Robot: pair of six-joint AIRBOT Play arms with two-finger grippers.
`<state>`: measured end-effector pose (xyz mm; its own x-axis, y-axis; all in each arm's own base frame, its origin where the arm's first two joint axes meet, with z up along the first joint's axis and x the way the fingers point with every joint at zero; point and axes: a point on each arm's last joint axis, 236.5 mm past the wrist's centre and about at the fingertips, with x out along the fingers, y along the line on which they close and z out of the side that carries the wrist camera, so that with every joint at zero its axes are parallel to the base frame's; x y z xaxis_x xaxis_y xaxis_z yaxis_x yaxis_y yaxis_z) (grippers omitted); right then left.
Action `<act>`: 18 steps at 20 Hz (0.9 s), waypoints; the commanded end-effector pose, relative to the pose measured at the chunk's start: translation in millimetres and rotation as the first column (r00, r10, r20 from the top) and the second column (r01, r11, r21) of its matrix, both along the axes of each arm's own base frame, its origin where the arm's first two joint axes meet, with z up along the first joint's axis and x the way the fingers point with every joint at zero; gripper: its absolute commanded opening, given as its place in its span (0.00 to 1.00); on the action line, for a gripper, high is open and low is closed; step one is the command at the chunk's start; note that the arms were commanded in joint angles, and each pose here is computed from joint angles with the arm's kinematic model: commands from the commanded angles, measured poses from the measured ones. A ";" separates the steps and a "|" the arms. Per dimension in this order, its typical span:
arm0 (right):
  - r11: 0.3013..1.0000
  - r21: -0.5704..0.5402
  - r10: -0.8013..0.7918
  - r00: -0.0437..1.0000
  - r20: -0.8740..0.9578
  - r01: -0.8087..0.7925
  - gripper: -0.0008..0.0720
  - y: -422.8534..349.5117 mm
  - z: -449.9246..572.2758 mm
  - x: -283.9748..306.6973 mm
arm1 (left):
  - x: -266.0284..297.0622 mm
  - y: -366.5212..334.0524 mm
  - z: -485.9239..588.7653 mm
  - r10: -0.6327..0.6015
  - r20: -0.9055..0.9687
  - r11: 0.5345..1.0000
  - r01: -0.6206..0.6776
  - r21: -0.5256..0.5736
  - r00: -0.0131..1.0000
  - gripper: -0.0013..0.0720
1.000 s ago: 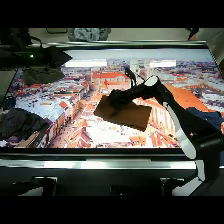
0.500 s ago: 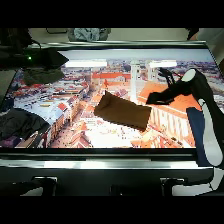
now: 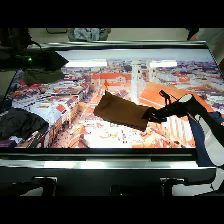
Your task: Fold the shirts.
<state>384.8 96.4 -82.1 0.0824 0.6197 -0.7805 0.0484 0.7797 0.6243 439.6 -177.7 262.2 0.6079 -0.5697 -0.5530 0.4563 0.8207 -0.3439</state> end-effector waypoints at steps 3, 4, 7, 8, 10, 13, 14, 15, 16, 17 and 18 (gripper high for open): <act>0.990 0.137 0.014 0.998 0.055 -0.021 0.07 23.9 16.9 2.3 | -1.1 0.0 -0.8 -0.002 -0.004 1.000 0.002 0.003 1.000 0.06; 0.990 0.127 0.052 0.990 0.133 -0.069 0.07 23.4 28.6 9.5 | -1.1 0.0 -0.8 -0.002 -0.004 1.000 0.002 0.003 1.000 0.06; 0.986 -0.001 0.161 0.947 0.279 -0.168 0.07 4.4 82.6 31.4 | -1.0 0.3 -0.9 -0.002 -0.004 1.000 0.002 0.004 1.000 0.06; 0.984 -0.066 0.177 0.939 0.296 -0.165 0.07 -12.5 103.9 39.6 | -1.0 0.3 -0.9 -0.002 -0.003 1.000 0.002 0.004 1.000 0.06; 0.979 -0.167 0.168 0.933 0.319 -0.120 0.07 -52.5 143.4 53.1 | -1.0 0.3 -1.0 -0.004 -0.001 1.000 0.004 0.007 1.000 0.06; 0.977 -0.214 0.056 0.925 0.375 0.028 0.07 -123.4 201.5 60.5 | -1.0 0.3 -1.0 -0.013 0.007 1.000 0.012 0.015 1.000 0.06; 0.972 -0.218 0.007 0.923 0.385 0.083 0.07 -148.2 216.0 57.2 | -0.8 0.3 -1.3 -0.012 0.007 1.000 0.012 0.016 1.000 0.06; 0.966 -0.222 -0.038 0.918 0.394 0.135 0.07 -171.0 227.1 53.0 | -0.8 0.3 -1.3 -0.013 0.007 1.000 0.013 0.016 1.000 0.06; 0.956 -0.222 -0.092 0.913 0.398 0.193 0.07 -194.8 236.5 46.6 | -0.8 0.3 -1.3 -0.015 0.009 1.000 0.015 0.018 1.000 0.06; 0.944 -0.224 -0.137 0.905 0.402 0.242 0.07 -215.8 243.9 39.9 | -0.8 0.3 -1.3 -0.015 0.009 1.000 0.015 0.018 1.000 0.06; 0.931 -0.226 -0.176 0.897 0.406 0.286 0.07 -234.7 249.7 32.9 | -0.9 0.2 -1.2 -0.019 0.013 1.000 0.019 0.023 1.000 0.06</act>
